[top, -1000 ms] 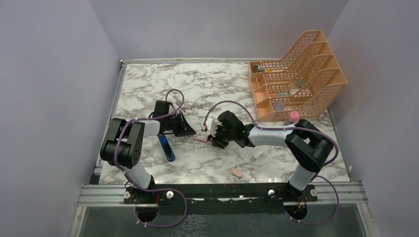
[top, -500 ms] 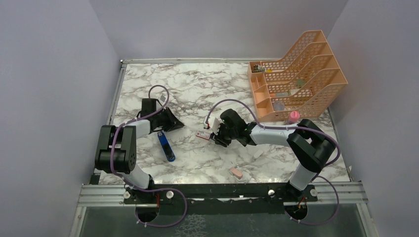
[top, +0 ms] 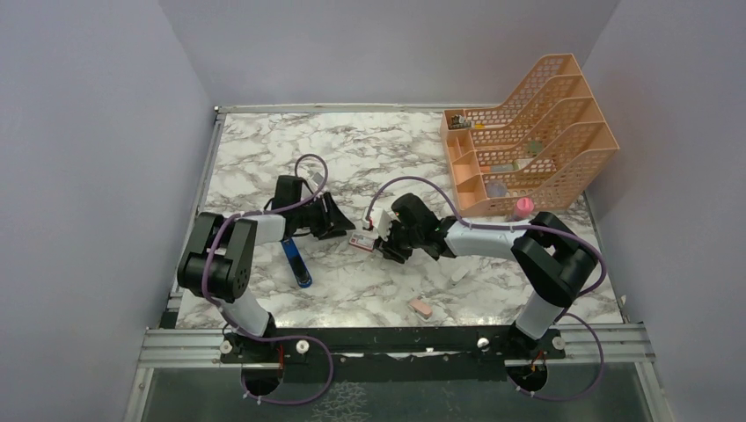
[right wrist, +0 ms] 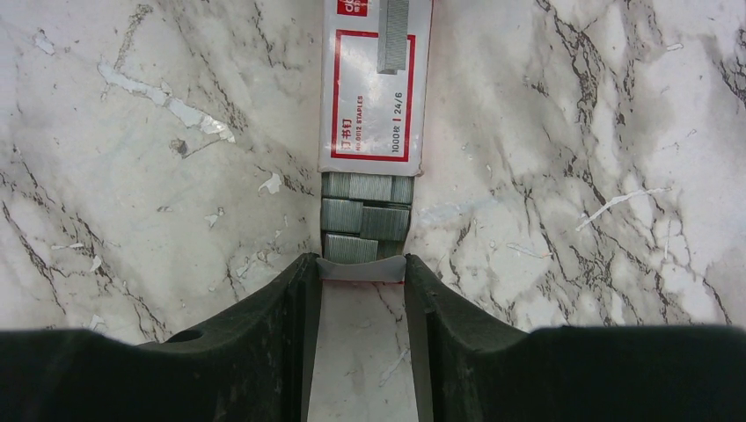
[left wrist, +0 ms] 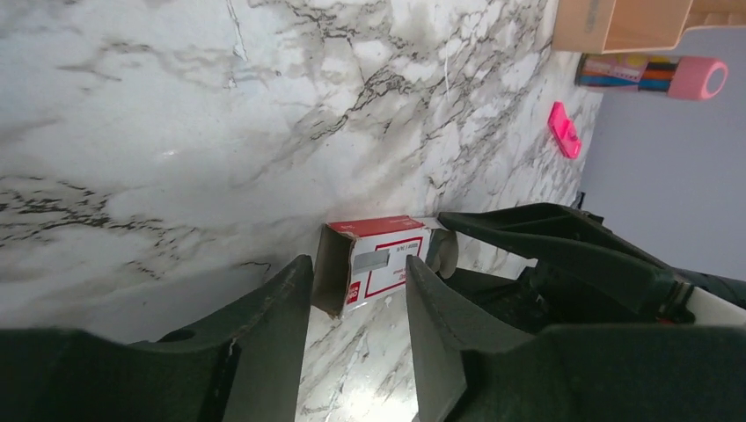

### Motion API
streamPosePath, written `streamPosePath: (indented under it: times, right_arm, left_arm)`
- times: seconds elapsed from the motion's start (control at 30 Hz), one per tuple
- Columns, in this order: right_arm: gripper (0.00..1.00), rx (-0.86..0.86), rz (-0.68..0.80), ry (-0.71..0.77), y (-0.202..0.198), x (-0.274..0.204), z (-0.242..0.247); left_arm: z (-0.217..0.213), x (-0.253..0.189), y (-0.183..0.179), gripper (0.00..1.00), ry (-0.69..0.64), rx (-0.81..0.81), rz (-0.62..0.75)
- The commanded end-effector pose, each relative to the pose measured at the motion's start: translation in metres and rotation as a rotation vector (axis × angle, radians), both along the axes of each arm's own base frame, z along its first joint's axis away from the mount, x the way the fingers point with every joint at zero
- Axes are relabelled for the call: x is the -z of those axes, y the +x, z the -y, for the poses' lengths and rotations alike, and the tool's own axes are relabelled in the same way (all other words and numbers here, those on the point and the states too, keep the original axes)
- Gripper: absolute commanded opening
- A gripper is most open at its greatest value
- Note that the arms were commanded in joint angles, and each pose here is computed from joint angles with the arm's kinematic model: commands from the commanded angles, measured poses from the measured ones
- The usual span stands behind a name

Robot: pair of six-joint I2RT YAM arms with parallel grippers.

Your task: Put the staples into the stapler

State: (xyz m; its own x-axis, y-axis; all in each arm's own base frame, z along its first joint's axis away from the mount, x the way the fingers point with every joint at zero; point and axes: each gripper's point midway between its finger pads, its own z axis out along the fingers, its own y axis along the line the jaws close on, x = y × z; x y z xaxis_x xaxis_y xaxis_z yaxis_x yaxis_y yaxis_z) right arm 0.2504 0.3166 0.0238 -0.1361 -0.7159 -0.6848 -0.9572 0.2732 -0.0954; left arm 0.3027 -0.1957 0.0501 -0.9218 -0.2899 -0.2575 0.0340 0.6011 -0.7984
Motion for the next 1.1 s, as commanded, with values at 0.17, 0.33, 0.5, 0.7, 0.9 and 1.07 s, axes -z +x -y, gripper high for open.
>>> streamPosePath:
  times: [0.17, 0.33, 0.5, 0.7, 0.9, 1.07]
  right_arm:
    - [0.43, -0.023, -0.039, 0.006, -0.004, 0.001, -0.004]
    - [0.42, -0.02, -0.038, 0.001, -0.004, 0.002, -0.003]
    - [0.42, -0.015, -0.03, -0.002, -0.002, 0.002, -0.002]
    - [0.41, -0.007, 0.0, -0.001, 0.0, -0.002, 0.002]
    - [0.41, 0.018, -0.01, 0.012, 0.003, -0.003, 0.005]
    - [0.4, 0.032, -0.021, 0.02, 0.004, -0.004, 0.005]
  left_arm:
    - [0.021, 0.009, -0.009, 0.34, -0.031, 0.086, -0.018]
    - [0.019, 0.011, -0.012, 0.16, -0.011, 0.087, -0.023]
    - [0.017, 0.013, -0.011, 0.0, 0.013, 0.093, -0.013]
    - [0.004, 0.022, -0.01, 0.0, 0.063, 0.051, -0.02]
    - [-0.021, 0.007, 0.004, 0.0, 0.072, -0.036, 0.009]
    - [-0.035, -0.001, 0.01, 0.0, 0.093, -0.081, 0.027]
